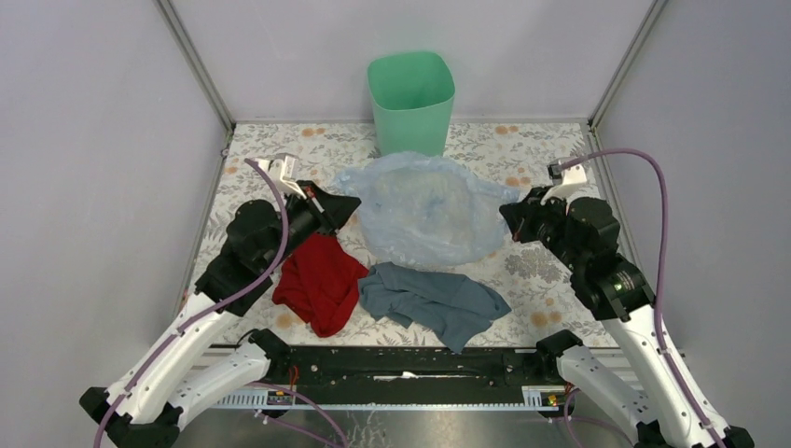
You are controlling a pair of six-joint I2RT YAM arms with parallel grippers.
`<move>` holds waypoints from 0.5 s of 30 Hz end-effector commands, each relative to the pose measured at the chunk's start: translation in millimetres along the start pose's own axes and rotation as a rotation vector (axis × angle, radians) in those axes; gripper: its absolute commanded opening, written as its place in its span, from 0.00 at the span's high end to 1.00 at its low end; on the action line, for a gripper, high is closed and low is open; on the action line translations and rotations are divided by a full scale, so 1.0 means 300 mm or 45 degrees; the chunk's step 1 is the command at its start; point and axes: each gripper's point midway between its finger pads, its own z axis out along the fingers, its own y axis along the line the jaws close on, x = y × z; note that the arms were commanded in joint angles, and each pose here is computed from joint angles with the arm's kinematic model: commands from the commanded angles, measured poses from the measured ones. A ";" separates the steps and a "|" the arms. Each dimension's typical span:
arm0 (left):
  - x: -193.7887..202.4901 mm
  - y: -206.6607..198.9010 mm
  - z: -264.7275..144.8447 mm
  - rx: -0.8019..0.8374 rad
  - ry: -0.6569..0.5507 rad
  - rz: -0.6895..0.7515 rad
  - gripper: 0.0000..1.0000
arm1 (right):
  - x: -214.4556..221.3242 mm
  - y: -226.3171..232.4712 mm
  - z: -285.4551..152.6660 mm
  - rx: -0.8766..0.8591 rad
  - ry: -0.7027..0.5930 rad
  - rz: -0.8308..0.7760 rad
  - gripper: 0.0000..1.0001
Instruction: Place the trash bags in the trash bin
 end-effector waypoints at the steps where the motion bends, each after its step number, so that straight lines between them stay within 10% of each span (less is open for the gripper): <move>1: 0.108 0.087 -0.015 -0.103 0.111 -0.031 1.00 | 0.137 -0.054 -0.002 0.069 0.125 0.042 1.00; 15: -0.088 0.059 -0.133 -0.202 -0.060 0.126 1.00 | -0.009 -0.042 -0.006 0.092 0.021 -0.048 0.97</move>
